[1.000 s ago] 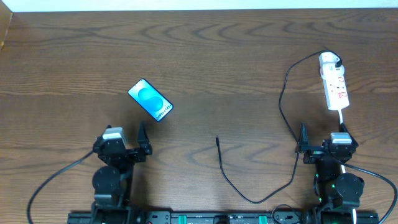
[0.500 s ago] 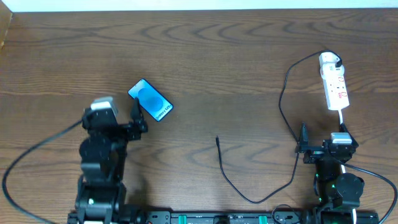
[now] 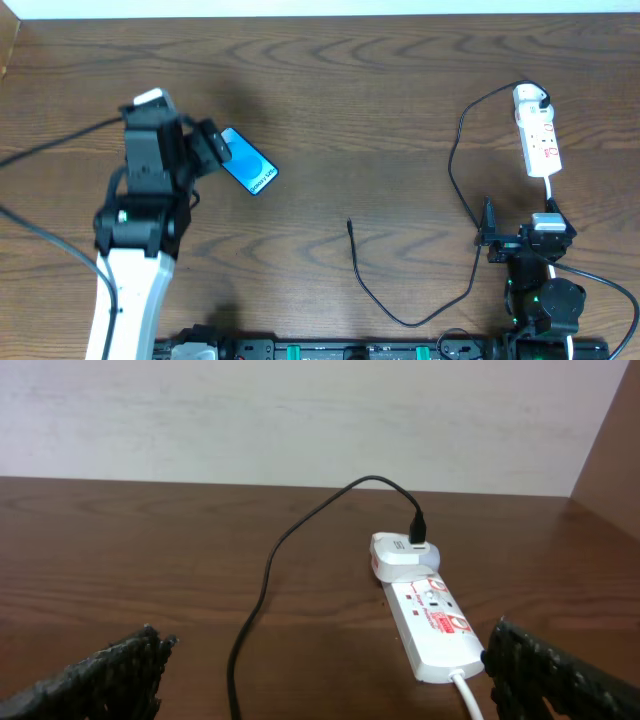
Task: Plug charger to phone and switch on socket
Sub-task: 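Reach the left gripper forward over the Galaxy S25+ phone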
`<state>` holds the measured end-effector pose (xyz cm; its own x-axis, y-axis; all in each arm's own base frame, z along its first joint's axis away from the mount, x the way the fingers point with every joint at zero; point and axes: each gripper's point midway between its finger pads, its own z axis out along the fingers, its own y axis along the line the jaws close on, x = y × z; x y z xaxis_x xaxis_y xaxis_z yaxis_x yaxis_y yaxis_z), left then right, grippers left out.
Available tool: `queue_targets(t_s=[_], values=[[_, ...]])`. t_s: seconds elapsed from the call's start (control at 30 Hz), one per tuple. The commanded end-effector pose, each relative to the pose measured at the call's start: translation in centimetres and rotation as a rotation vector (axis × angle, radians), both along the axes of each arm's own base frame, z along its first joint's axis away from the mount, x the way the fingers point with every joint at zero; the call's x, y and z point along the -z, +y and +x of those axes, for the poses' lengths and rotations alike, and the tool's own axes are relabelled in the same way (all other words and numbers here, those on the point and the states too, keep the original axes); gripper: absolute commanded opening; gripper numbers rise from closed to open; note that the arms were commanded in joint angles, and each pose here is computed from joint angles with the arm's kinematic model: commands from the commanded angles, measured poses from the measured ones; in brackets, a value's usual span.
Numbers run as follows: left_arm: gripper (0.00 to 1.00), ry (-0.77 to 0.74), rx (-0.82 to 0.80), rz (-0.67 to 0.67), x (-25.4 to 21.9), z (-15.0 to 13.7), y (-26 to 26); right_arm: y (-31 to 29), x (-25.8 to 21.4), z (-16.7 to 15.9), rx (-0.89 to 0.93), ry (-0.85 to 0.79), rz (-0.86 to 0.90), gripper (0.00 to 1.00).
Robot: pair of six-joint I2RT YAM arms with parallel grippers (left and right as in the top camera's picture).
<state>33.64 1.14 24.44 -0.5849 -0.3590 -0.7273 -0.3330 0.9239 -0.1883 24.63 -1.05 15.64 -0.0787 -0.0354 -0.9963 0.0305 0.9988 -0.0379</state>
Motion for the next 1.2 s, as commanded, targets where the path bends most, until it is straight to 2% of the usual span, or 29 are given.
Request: queue_targets(t_s=[0.0, 0.1, 0.3, 0.5, 0.87, 1.17], values=[[0.91, 0.030, 0.006, -0.035, 0.3, 1.0, -0.5, 0.0, 0.0, 0.0, 0.000, -0.002, 0.001, 0.99], [0.91, 0.097, 0.029, -0.056, 1.9, 0.5, -1.1, 0.0, 0.0, 0.0, 0.000, -0.002, 0.001, 0.99], [0.90, 0.120, 0.063, -0.106, 2.6, 0.6, -2.1, 0.0, 0.0, 0.0, 0.000, -0.002, 0.001, 0.99], [0.91, 0.180, -0.132, -0.184, 3.5, 0.0, -0.9, 0.0, 0.0, 0.0, 0.000, -0.002, 0.001, 0.99], [0.91, 0.422, -0.185, -0.172, 3.7, 3.4, -1.0, 0.0, 0.0, 0.0, 0.000, -0.002, 0.001, 0.99], [0.91, 0.592, -0.263, -0.203, 9.1, 5.0, -1.4, 0.0, 0.0, 0.0, 0.000, -0.002, 0.001, 0.99]])
